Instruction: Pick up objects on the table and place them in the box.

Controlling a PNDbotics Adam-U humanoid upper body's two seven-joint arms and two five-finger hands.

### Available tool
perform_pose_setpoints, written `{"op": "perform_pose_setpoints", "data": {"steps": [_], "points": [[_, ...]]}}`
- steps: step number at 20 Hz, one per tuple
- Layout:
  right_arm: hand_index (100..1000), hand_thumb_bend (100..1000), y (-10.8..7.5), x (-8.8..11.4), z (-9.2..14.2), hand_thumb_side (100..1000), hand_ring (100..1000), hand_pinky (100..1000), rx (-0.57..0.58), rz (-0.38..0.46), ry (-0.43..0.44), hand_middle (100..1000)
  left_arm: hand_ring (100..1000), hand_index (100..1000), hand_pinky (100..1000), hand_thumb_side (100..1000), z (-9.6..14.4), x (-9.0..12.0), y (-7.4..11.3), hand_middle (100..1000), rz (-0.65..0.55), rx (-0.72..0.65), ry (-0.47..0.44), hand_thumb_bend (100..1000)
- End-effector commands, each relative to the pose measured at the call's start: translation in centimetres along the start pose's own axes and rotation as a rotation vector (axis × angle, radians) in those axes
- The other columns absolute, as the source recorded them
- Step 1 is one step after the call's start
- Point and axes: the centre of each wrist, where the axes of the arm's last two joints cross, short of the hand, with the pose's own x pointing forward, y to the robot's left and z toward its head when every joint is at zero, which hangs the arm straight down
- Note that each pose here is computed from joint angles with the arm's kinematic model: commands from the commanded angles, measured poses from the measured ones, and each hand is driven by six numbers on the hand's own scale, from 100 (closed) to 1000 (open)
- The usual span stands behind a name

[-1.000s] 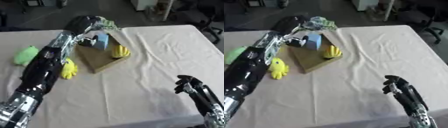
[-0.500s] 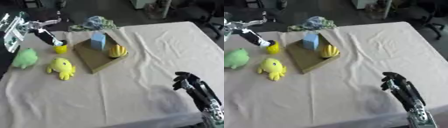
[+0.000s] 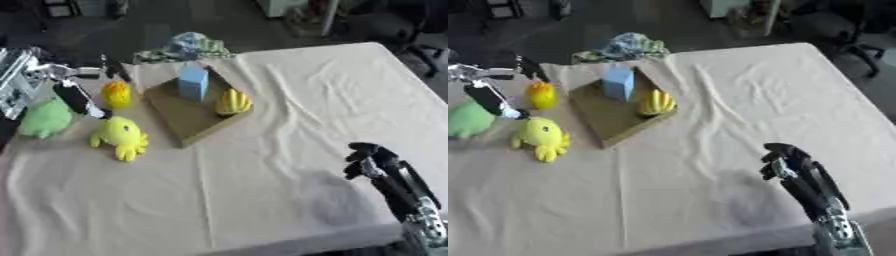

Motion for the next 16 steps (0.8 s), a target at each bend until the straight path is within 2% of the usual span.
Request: {"op": "perform_pose_setpoints", "data": {"steps": [1,4,7,10,12,14,16], "points": [[754,100,-0.7,0.5,-0.1,552,532,511,-0.006,0.024,-0.015,556,805,914,817,414,0.0,-0.4,-0.1,842,-0.098,-0.145,-0.083,403],[754,100,-0.7,0.5,-0.1,553,532,511,-0.005,0.021,-0.015,556,805,914,815,391,-0.6,-0.2,-1.0,843,-0.093,-0.148,-0.079,405],[754,100,-0.6,0.5,-0.1,554,532,511,-0.004,0.018,-0.014,556,787,893,807,379,-1.3,0.0,-2.0,822,-0.096,-0.166,-0.085,369],[754,100,-0.7,0.4,-0.1,554,532,511,-0.006,0.019,-0.013,555,695,799,757,298,-1.5,0.1,-2.5,726,-0.097,-0.184,-0.100,289],[754,100,-0.7,0.4,-0.1,555,532,511,-0.006,0.019,-0.013,555,607,719,713,277,-1.4,0.1,-2.6,623,-0.092,-0.185,-0.112,196],[754,100,-0.7,0.5,-0.1,553,532,511,-0.007,0.020,-0.013,555,505,628,647,259,-0.9,0.1,-2.0,507,-0.082,-0.146,-0.128,100],[753,100,-0.8,0.5,-0.1,552,532,511,-0.009,0.021,-0.013,555,460,585,612,254,0.0,0.3,-0.6,455,-0.080,-0.084,-0.147,100]]}}
